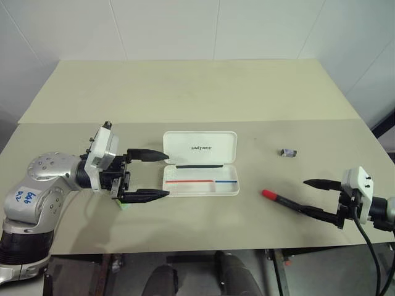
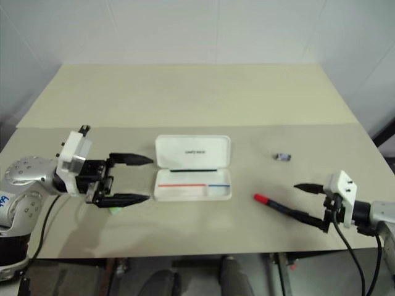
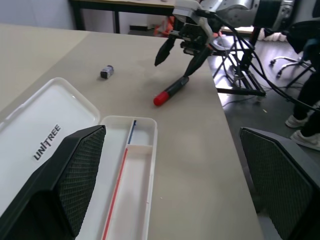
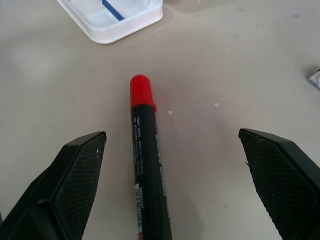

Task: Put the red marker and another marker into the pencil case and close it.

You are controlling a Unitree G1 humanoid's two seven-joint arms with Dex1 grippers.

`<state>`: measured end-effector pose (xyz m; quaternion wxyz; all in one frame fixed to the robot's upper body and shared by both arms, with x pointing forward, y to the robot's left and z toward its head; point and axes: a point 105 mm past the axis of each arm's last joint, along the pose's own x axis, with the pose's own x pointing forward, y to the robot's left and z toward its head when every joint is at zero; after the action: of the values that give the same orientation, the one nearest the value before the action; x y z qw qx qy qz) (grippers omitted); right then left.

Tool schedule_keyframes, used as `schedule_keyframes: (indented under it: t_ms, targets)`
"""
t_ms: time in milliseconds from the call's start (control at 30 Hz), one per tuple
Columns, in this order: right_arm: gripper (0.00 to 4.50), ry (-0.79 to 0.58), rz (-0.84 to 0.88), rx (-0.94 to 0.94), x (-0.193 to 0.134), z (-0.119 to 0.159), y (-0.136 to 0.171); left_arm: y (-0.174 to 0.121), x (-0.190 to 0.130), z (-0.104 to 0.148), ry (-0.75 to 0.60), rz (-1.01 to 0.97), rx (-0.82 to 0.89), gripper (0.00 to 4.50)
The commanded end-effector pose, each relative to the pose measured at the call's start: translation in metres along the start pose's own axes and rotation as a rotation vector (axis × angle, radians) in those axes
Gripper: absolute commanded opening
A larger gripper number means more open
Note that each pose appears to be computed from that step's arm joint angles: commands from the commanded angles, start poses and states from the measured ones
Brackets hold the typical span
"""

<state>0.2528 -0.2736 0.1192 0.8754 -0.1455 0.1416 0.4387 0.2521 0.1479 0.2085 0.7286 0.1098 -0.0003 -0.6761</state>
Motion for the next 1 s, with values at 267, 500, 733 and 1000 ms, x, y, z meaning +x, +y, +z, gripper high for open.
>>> schedule_keyframes:
  t_ms: [267,500,733,1000]
  targets:
    - [4.5,-0.032,-0.044,0.059,0.013,-0.021,0.003,0.006,0.0,0.005,0.015,-0.048,0.068,4.47]
    - [3.11,-0.021,-0.027,0.082,0.019,-0.042,0.008,0.009,0.0,0.008,0.015,-0.044,0.087,4.5]
    - [0.72,-0.052,-0.032,0.057,0.025,-0.04,0.007,0.013,-0.003,0.007,0.022,-0.023,0.104,4.5]
    - [0.65,-0.084,-0.026,-0.028,0.033,-0.025,0.003,0.019,-0.008,0.004,0.015,0.042,0.119,4.5]
